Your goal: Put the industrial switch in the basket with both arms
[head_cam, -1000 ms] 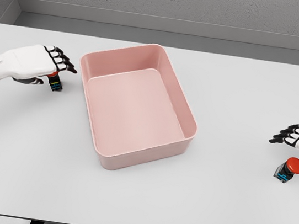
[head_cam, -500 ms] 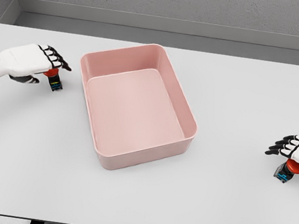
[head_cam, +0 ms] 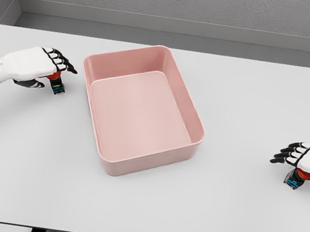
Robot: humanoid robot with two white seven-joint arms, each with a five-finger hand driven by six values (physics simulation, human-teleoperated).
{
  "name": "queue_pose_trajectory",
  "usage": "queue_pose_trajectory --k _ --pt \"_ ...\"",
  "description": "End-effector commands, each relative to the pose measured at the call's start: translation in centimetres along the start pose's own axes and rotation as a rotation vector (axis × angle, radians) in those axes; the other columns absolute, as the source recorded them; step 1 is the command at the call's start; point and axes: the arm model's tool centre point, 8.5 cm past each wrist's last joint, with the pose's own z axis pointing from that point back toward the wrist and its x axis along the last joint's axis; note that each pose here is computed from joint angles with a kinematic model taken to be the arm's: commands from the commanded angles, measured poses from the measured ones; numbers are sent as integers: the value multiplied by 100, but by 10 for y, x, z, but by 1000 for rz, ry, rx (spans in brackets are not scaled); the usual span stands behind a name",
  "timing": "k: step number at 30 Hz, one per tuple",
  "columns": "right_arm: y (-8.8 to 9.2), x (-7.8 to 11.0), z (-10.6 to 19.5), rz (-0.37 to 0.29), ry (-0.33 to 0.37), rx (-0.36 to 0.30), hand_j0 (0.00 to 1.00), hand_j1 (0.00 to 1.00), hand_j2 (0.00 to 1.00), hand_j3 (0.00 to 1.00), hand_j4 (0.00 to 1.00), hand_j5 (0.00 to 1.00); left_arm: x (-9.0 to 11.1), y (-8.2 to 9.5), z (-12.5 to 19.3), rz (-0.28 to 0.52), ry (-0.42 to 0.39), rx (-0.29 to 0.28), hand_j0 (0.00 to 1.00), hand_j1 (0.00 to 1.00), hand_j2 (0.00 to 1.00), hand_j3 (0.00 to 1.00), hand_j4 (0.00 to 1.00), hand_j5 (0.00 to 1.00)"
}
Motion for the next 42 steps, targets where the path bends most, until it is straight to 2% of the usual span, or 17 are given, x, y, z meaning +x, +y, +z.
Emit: queue_pose_trajectory --k 1,5,10,16,20,28,31,35,37,42 --pt "-1 0 1 -1 -1 -3 100 100 100 100 100 100 -2 -1 1 8 7 1 87 87 87 87 87 87" --pt "0 1 0 -3 -3 5 99 99 99 99 99 99 -2 -4 -1 15 9 -1 87 87 87 87 87 87" --pt "2 2 -2 -5 -7 13 91 91 91 91 91 91 4 -10 -7 22 -7 -15 85 85 85 85 85 85" --pt "6 2 -2 -9 -7 23 82 82 82 82 82 82 0 -13 -4 26 4 -23 69 69 69 69 69 69" --pt "5 1 0 -6 -1 27 79 79 79 79 79 79 -3 -13 -2 26 14 -27 67 67 67 67 67 67" --pt "6 1 0 -4 -2 39 68 68 68 68 68 68 -10 -14 0 32 36 -31 46 46 46 46 46 46" --pt "6 1 1 -4 -1 40 64 64 64 64 64 64 -10 -14 0 33 36 -30 45 45 45 45 45 45" --pt "4 0 2 -1 2 36 59 59 59 59 59 59 -14 -1 3 17 40 -5 45 45 45 45 45 45" --pt "3 0 2 0 3 35 56 56 56 56 56 56 -9 7 1 21 19 21 44 44 44 44 44 44" --pt "1 -1 2 4 5 28 54 54 54 54 54 54 -13 32 26 2 14 60 44 44 44 44 44 44"
